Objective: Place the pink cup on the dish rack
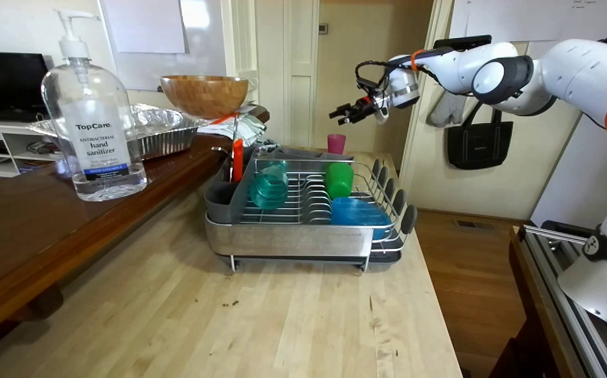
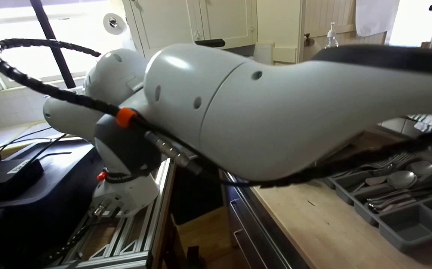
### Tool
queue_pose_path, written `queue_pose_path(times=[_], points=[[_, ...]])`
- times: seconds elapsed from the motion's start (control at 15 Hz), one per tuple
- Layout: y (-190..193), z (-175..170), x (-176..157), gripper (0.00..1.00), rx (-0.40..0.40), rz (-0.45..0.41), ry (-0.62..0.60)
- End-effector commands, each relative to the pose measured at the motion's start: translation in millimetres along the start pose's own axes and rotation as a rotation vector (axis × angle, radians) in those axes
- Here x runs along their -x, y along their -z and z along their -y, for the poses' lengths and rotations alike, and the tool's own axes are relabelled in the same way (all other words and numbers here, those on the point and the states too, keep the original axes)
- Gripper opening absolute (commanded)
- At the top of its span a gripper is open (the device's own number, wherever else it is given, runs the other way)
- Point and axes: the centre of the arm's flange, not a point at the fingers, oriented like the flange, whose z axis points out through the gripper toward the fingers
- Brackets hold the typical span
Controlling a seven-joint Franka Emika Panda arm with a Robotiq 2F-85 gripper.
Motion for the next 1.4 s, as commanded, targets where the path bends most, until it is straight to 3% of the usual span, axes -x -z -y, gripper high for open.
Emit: queue_pose_path(times=[0.0, 0.33, 0.47, 0.6, 0.67, 0.93, 1.13, 1.2, 1.33], points=[[-30.9, -22.9, 52.3, 1.00, 0.011, -0.058, -0.026], [-19.3, -35.3, 64.4, 1.00, -0.045, -0.189, -0.111], [4.5, -24.2, 35.2, 1.00, -0.010, -0.214, -0.143], [12.5, -34.2, 26.5, 1.00, 0.034, -0.279, -0.170], [1.7, -7.1, 28.8, 1.00, -0.010, -0.216, -0.126], [5.2, -7.4, 26.8, 1.00, -0.007, -0.218, -0.127], [-9.6, -21.3, 49.2, 1.00, -0.014, -0.245, -0.112], [-4.8, -8.2, 35.6, 1.00, 0.000, -0.216, -0.114], [-7.3, -8.2, 39.3, 1.00, 0.001, -0.216, -0.109]])
